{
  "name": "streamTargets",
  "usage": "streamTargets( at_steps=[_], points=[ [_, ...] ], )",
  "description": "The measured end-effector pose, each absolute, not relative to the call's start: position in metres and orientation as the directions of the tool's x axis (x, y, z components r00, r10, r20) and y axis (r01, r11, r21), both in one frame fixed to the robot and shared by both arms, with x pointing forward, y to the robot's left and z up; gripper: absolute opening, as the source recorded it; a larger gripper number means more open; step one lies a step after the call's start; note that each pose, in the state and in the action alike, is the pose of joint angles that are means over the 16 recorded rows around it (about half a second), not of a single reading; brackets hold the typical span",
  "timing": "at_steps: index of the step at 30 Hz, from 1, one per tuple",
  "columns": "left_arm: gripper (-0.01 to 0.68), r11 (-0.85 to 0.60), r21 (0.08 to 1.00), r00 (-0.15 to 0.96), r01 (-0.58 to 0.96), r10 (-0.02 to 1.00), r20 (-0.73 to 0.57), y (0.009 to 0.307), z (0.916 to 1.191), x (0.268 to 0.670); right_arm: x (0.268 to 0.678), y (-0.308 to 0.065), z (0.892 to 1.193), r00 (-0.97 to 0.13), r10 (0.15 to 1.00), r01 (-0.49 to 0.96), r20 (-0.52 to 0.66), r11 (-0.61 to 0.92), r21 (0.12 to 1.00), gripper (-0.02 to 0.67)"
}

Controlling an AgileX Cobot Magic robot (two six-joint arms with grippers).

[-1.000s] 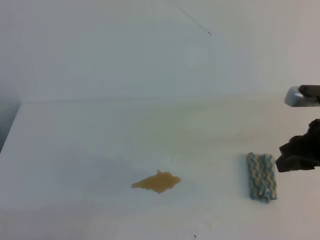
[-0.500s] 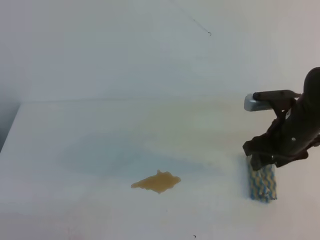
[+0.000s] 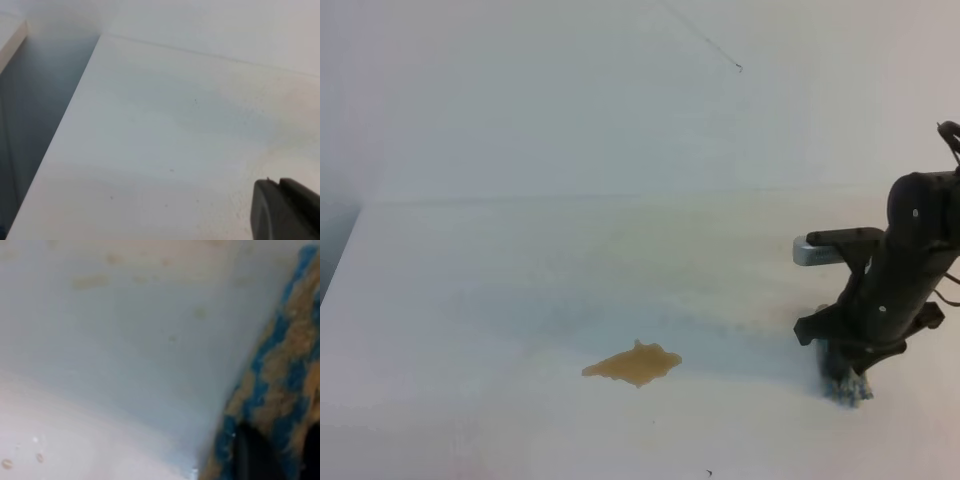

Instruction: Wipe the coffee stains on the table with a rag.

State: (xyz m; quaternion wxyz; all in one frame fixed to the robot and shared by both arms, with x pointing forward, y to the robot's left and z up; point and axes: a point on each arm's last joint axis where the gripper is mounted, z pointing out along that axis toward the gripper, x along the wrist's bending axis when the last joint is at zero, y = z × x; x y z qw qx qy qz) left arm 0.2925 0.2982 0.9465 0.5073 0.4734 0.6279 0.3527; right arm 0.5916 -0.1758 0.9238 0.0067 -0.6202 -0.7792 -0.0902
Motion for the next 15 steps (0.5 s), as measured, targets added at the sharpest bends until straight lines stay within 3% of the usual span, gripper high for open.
streamTargets(
  at_steps=[7,15],
  points=[
    [0.0,0.303,0.923,-0.037,0.237,0.952,-0.303,0.298,0.947,0.292,0.599,-0.168,0.93,-0.258,0.954,0.961,0.155,0.236,0.148,0.013],
    [0.0,0.303,0.923,-0.037,0.237,0.952,-0.303,0.298,0.947,0.292,0.609,-0.135,0.957,-0.339,0.914,0.929,0.222,0.288,0.233,-0.004]
  ],
)
